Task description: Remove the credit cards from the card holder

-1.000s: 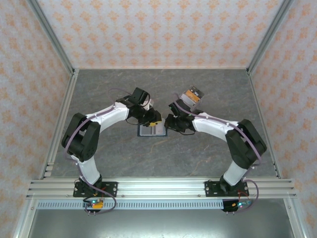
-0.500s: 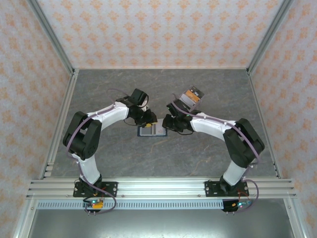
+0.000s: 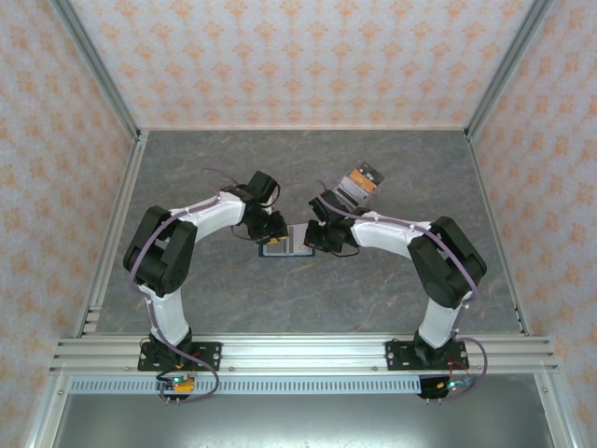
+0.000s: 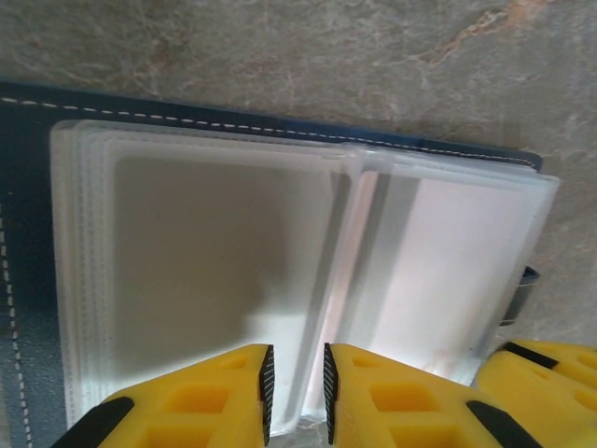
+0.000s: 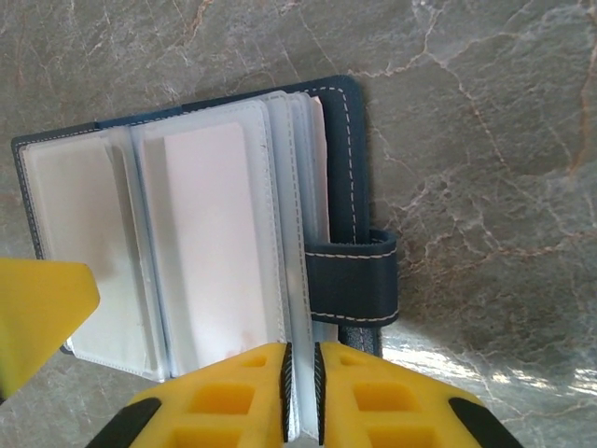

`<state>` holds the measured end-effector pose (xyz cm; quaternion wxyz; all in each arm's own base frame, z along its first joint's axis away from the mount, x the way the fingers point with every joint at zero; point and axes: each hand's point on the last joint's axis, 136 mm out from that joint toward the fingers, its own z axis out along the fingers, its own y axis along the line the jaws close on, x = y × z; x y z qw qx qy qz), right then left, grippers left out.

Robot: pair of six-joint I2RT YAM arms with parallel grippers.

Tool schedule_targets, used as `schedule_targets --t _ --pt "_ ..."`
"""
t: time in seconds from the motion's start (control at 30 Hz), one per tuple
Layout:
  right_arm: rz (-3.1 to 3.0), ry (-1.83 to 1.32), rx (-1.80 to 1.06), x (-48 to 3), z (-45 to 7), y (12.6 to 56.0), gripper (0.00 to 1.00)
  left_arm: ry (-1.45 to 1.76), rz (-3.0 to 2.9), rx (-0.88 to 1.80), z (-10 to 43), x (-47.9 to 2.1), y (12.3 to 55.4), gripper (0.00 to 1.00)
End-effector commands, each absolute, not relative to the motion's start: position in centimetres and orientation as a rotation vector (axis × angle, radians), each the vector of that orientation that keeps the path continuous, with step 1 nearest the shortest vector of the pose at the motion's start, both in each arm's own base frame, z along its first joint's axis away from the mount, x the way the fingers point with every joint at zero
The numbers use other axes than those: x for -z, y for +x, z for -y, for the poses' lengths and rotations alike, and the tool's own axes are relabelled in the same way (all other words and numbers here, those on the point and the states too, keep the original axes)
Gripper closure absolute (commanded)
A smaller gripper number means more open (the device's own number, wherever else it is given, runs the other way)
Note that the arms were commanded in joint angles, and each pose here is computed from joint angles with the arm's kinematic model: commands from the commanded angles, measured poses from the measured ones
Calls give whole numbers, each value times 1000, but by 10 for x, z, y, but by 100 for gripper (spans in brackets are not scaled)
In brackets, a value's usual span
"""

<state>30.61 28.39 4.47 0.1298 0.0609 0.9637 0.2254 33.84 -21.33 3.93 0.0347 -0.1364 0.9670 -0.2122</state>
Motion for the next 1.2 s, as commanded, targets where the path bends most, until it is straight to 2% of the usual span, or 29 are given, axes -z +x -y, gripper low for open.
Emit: schedule_targets --t 0.0,0.23,0.7,1.17 --pt "-2764 164 -675 -54 -289 313 82 -418 -3014 541 199 -28 331 77" --pt "-2786 152 -712 -50 -297 312 77 -424 -3028 528 197 -22 327 77" --pt "-2829 162 -662 -36 -295 312 75 -425 -3049 523 197 -14 323 77" --pt "-2771 101 -893 -54 -323 314 73 -429 -3047 532 197 -14 323 77"
